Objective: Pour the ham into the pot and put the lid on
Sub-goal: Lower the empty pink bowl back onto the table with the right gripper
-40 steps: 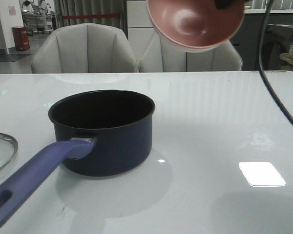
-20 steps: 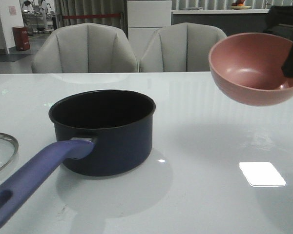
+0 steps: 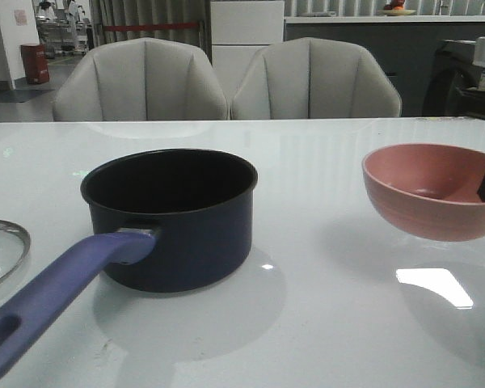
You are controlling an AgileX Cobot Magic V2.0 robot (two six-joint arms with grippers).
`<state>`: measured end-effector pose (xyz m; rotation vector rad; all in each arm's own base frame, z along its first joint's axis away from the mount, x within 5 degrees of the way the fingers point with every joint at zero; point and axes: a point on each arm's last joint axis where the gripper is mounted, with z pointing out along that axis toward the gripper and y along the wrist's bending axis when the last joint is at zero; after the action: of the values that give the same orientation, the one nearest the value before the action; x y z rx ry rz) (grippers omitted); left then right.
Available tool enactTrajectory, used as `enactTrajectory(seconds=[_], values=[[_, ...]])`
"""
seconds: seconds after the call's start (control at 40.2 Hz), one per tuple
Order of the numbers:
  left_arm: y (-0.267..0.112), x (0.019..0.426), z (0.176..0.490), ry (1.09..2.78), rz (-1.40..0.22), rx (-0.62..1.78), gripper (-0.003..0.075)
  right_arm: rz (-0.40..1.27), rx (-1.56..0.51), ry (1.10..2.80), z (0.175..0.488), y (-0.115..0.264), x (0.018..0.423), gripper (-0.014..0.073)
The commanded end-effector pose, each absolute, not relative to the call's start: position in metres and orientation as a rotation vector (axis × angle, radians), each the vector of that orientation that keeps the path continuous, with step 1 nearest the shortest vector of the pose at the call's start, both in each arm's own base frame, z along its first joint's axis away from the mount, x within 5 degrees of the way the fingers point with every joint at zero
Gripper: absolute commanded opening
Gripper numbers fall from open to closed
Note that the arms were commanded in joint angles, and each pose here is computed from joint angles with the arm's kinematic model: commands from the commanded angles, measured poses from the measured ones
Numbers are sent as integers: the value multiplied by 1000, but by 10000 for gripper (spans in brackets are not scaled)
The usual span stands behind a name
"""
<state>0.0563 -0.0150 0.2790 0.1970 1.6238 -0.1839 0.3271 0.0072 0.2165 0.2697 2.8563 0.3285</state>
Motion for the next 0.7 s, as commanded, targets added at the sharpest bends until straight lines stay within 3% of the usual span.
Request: enactTrajectory(seconds=[0.0,0.174,0.274,0.448,0.672], values=[[-15,56,294,1531,-191,184,647,345,221,2794,231,7,336,146],[-15,56,294,1531,-191,184,647,337,159,2835,217,6,341,162],[-15,56,294,1531,-191,184,647,336,141,2852,212,6,343,244],[-15,56,294,1531,-191,184,647,319,54,2851,212,6,343,468],[-15,56,294,1531,-191,184,647,292,-82,2797,224,9,340,491]])
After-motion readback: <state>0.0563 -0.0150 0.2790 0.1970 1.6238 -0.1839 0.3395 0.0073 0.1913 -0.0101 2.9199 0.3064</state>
